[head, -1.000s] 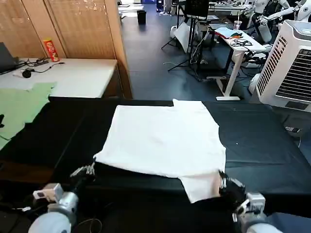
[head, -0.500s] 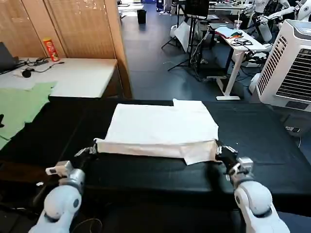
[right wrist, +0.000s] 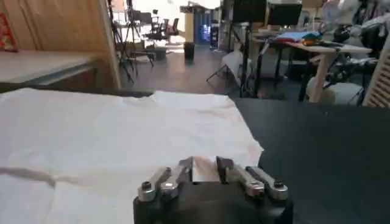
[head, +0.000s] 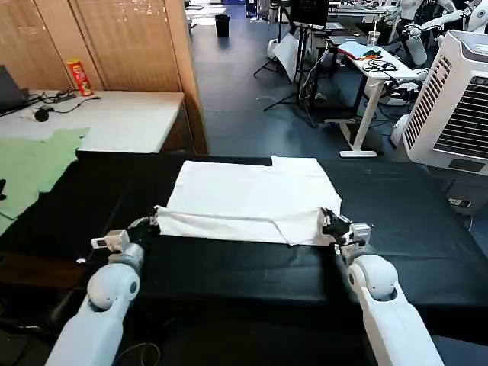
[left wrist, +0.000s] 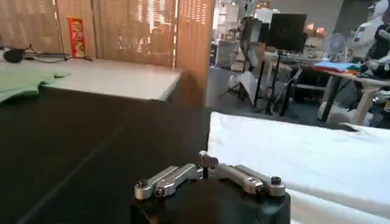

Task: Fold and organize the clothes.

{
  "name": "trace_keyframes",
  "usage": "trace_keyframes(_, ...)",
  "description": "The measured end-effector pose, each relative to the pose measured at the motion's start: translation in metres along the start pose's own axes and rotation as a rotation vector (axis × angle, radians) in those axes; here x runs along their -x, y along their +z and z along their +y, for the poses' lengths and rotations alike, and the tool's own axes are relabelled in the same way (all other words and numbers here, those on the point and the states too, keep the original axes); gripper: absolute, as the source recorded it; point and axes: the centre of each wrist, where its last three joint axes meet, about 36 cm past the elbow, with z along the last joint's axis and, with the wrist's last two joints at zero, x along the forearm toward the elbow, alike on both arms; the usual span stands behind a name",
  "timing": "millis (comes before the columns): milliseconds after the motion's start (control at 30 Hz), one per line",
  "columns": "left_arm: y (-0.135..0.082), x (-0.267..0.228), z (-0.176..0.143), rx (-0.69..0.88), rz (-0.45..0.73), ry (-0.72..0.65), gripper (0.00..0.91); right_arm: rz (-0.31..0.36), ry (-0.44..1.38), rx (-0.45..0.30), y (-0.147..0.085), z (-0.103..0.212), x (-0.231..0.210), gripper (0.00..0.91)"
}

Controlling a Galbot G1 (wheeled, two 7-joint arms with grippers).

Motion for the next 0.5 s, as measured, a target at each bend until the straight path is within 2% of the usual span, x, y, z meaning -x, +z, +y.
trace_keyframes(333,0.014,-0.018,-0.003,-0.001,0.016,0.013,0.878,0.035,0.021,0.02,0.027,-0.006,-0.031,0.878)
trace_keyframes(367,0.015,-0.02,-0.004,0.0,0.018,0.013,0.878,0.038,0.022,0.022,0.028,-0.006,-0.032,0.819)
trace_keyframes(433,0.02,-0.024,-0.004,-0.004,0.029,0.021,0.878,0.044,0.026,0.027,0.031,-0.007,-0.032,0.78)
trace_keyframes(467,0.023,-0.026,-0.004,-0.008,0.036,0.024,0.878,0.047,0.027,0.03,0.032,-0.007,-0.032,0.722)
trace_keyframes(500,0.025,-0.027,-0.004,-0.012,0.043,0.029,0.878,0.05,0.028,0.033,0.034,-0.007,-0.032,0.702)
